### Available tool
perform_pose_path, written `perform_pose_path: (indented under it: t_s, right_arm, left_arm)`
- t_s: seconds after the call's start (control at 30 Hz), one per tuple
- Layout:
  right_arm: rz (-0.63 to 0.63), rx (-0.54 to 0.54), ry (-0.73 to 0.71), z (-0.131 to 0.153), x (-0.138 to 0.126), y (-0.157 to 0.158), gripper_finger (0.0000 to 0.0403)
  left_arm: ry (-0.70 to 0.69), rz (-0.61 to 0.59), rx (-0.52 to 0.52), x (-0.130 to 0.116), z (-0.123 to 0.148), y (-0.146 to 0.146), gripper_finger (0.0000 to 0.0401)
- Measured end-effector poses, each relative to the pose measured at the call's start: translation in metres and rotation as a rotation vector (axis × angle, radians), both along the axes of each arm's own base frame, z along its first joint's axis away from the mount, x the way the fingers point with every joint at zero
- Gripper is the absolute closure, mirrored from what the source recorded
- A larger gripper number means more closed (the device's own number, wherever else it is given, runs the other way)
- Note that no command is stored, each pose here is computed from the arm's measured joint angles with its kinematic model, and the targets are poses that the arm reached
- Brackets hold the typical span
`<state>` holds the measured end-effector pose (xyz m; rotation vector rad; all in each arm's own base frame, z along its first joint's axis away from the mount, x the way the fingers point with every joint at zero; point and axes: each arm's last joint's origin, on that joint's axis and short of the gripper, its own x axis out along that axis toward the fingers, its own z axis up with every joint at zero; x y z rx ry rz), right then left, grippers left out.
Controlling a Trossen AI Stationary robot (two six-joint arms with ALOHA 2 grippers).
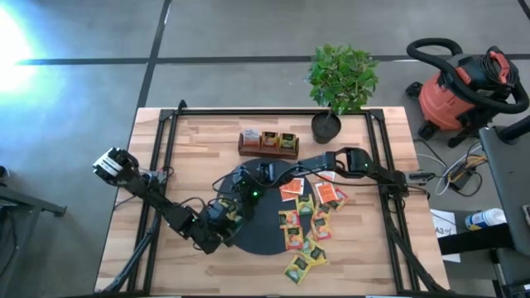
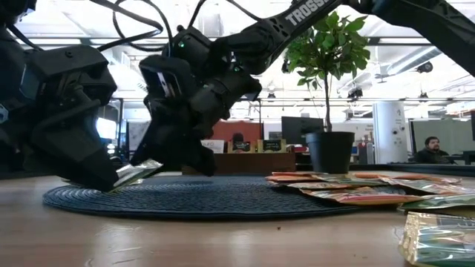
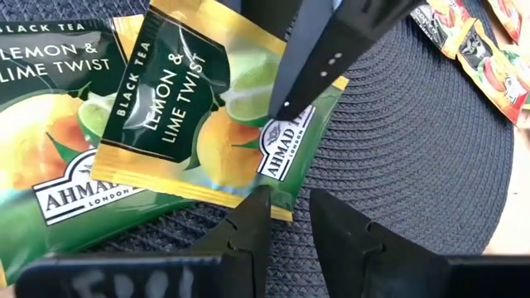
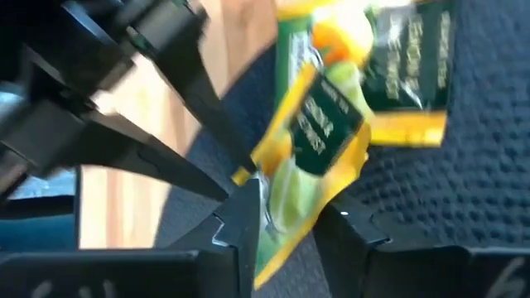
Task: Pick & Place Tea
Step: Put the yellow tea bag into the right section of the brown wooden organizer
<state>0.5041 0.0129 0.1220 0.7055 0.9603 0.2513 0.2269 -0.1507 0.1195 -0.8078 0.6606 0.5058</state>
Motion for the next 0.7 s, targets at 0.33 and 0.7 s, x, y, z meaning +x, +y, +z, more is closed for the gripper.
perform_pose_path:
  t_s: [0.33,0.7]
  right_arm:
    - [0.038,-0.031,0.006,0.001,-0.003,0.000,0.0388]
    - [-0.009,-0.189,-0.054,0.054,-0.015,-0.017,0.0394]
  left_arm:
    - [-0.011,0.001,-0.007,0.000,0.005,0.000,0.0311]
    - [-0.097,0.008,0.068,-0.004,0.050,-0.002,0.0311]
